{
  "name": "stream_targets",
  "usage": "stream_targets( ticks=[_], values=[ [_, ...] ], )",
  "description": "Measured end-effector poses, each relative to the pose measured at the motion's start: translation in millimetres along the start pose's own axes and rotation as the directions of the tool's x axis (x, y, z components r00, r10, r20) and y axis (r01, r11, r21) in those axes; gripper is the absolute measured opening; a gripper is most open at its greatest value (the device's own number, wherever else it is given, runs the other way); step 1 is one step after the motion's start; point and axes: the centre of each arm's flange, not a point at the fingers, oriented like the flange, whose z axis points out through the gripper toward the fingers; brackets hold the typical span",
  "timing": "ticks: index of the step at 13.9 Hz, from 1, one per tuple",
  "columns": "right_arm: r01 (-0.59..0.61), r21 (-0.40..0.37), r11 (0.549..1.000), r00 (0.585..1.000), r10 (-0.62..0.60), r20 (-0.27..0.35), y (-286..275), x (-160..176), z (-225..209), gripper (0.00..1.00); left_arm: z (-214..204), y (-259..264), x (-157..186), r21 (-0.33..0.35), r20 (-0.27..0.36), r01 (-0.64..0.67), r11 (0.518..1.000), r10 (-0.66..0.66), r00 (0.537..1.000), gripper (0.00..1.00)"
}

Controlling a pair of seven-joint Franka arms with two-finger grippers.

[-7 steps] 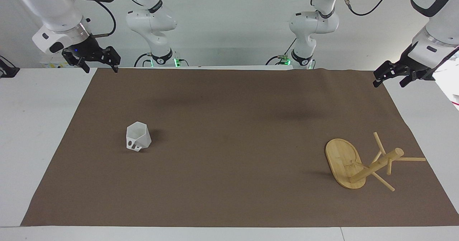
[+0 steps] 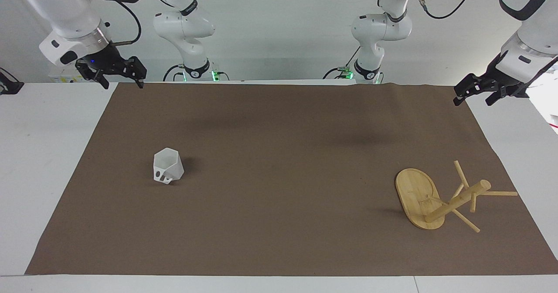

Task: Hang cup on rack
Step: 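Move the right gripper toward the white hexagonal cup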

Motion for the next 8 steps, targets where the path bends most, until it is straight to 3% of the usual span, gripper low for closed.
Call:
stream_targets(
  ticks=[2, 4, 7, 8],
  values=[
    [0.189, -0.012, 0.982, 0.981, -0.190, -0.037, 3, 5, -1, 1.00, 1, 2, 0, 0.000, 0.006, 0.053, 0.999, -0.053, 0.999, 1.00],
    [0.410, 0.007, 0.912, 0.906, -0.406, -0.119, 15, 13, 3, 1.00, 2, 3, -1, 0.000, 0.016, 0.067, 0.998, -0.067, 0.998, 1.00],
    [0.671, 0.037, 0.741, 0.722, -0.641, -0.260, 43, 34, 31, 1.00, 2, 4, -3, 0.000, 0.027, 0.072, 0.997, -0.072, 0.997, 1.00],
    [0.746, 0.042, 0.664, 0.641, -0.701, -0.313, 50, 45, 47, 1.00, 1, 4, -4, 0.000, 0.027, 0.074, 0.997, -0.074, 0.997, 1.00]
  ],
)
